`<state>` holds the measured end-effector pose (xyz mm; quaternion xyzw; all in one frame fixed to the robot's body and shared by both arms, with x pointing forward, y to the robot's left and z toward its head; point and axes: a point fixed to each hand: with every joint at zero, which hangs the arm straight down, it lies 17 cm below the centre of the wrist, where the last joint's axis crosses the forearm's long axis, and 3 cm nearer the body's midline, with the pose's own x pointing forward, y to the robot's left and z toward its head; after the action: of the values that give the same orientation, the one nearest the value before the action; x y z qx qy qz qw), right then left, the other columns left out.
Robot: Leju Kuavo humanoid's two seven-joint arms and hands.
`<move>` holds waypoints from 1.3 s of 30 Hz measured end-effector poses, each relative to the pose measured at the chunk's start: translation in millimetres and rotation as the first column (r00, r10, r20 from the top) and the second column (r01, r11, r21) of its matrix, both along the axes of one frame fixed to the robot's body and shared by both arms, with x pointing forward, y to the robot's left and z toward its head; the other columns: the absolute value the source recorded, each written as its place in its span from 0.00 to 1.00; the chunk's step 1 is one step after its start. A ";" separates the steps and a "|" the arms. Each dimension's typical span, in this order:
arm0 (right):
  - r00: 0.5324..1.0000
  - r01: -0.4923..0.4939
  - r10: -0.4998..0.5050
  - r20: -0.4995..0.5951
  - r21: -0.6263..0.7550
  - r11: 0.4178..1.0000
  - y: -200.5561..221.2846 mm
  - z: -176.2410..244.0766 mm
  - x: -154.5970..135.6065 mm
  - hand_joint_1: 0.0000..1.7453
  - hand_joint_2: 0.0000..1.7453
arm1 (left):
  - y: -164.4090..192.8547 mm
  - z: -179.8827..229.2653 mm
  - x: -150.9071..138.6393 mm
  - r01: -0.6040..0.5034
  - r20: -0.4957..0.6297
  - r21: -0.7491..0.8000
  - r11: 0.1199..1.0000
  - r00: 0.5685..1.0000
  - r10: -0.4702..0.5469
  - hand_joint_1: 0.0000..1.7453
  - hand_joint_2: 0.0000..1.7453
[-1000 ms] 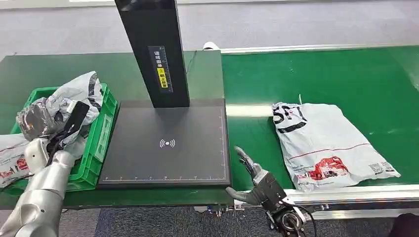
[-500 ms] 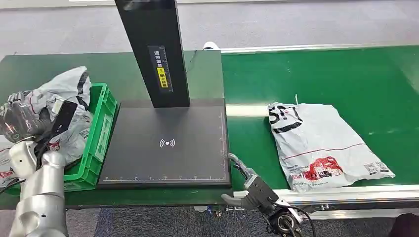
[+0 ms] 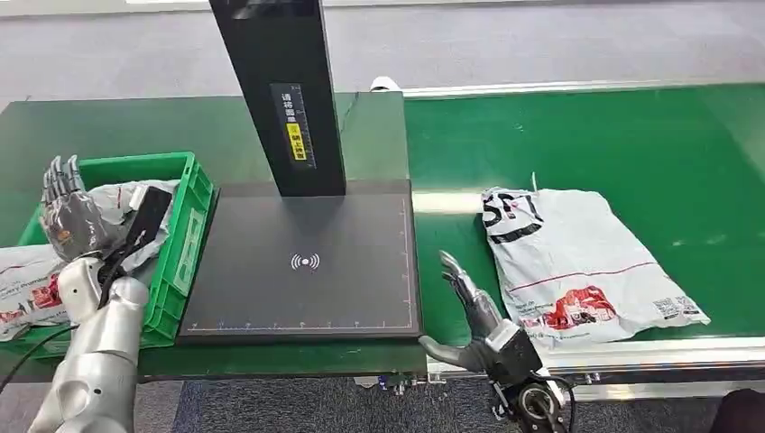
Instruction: Moved the parcel from conveyor to table for the left to box.
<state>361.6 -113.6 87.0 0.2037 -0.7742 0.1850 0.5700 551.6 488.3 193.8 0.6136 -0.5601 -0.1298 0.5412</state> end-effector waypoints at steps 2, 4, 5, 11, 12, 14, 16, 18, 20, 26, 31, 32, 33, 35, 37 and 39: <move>1.000 0.009 -0.009 0.019 0.014 1.000 -3.3 7.5 0.7 0.00 1.00 | -3.4 2.0 0.5 0.029 0.033 -0.021 0.999 0.999 -0.029 0.00 1.00; 0.999 0.019 -0.020 0.035 0.030 0.999 -6.3 13.9 1.6 0.00 1.00 | -9.2 13.8 -1.7 0.080 0.097 -0.007 0.997 0.992 -0.079 0.00 1.00; 0.999 0.023 -0.024 0.042 0.037 0.999 -7.8 16.4 2.0 0.00 1.00 | -13.5 21.2 -3.0 0.110 0.137 0.001 0.994 0.985 -0.109 0.00 1.00; 0.996 0.046 -0.053 0.075 0.081 0.996 -14.1 30.4 3.0 0.00 1.00 | -25.6 66.3 -30.5 0.217 0.458 -0.029 0.976 0.870 -0.180 0.00 1.00; 0.996 0.048 -0.054 0.078 0.083 0.995 -14.6 31.2 3.0 0.00 1.00 | -25.8 68.6 -32.7 0.214 0.470 -0.027 0.976 0.865 -0.177 0.00 1.00; 0.995 0.050 -0.057 0.080 0.085 0.995 -15.0 32.4 2.8 0.00 1.00 | -19.9 68.2 -39.6 0.205 0.513 -0.082 0.975 0.847 -0.135 0.00 1.00; 0.995 0.055 -0.062 0.083 0.087 0.995 -15.3 33.3 2.6 0.00 1.00 | -14.6 67.5 -52.2 0.212 0.583 -0.169 0.962 0.809 -0.076 0.00 0.00; 0.994 0.061 -0.068 0.085 0.088 0.994 -15.7 33.9 3.3 0.00 1.00 | -19.3 63.5 -58.7 0.258 0.630 -0.240 0.936 0.775 -0.052 0.00 0.00; 0.994 0.064 -0.073 0.087 0.092 0.994 -15.6 35.3 4.2 0.00 1.00 | -35.4 56.9 -57.2 0.359 0.662 -0.308 0.881 0.746 -0.073 0.00 0.00; 0.991 0.075 -0.085 0.099 0.109 0.991 -18.4 41.5 8.8 0.00 1.00 | -108.9 41.1 -46.0 0.689 0.724 -0.433 0.582 0.650 -0.231 0.00 0.00; 0.991 0.074 -0.085 0.103 0.109 0.991 -18.5 43.2 10.2 0.00 1.00 | -132.1 46.2 -50.1 0.731 0.737 -0.420 0.539 0.621 -0.268 0.00 1.00; 0.991 0.073 -0.085 0.105 0.112 0.991 -19.0 44.5 11.0 0.00 1.00 | -147.9 48.5 -51.4 0.785 0.755 -0.420 0.456 0.581 -0.305 0.00 1.00; 0.991 0.068 -0.080 0.106 0.116 0.991 -18.6 45.5 11.5 0.00 1.00 | -168.4 48.3 -54.1 0.838 0.766 -0.415 0.354 0.532 -0.362 0.00 1.00; 0.991 0.061 -0.074 0.110 0.121 0.991 -18.2 48.6 14.1 0.00 1.00 | -214.8 44.2 -66.7 0.901 0.772 -0.402 0.166 0.431 -0.467 0.00 1.00; 0.991 0.052 -0.067 0.116 0.125 0.991 -16.9 51.8 16.8 0.00 1.00 | -255.1 33.8 -83.5 0.913 0.764 -0.407 0.030 0.358 -0.537 0.00 1.00; 0.991 0.048 -0.064 0.121 0.126 0.991 -15.9 53.9 19.4 0.00 1.00 | -284.2 19.8 -97.0 0.901 0.745 -0.431 -0.051 0.323 -0.583 0.00 1.00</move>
<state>380.9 -129.5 140.9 0.2045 -0.8235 0.1335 0.5121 454.6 204.2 213.5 -0.1314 -0.8678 -0.0222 0.4787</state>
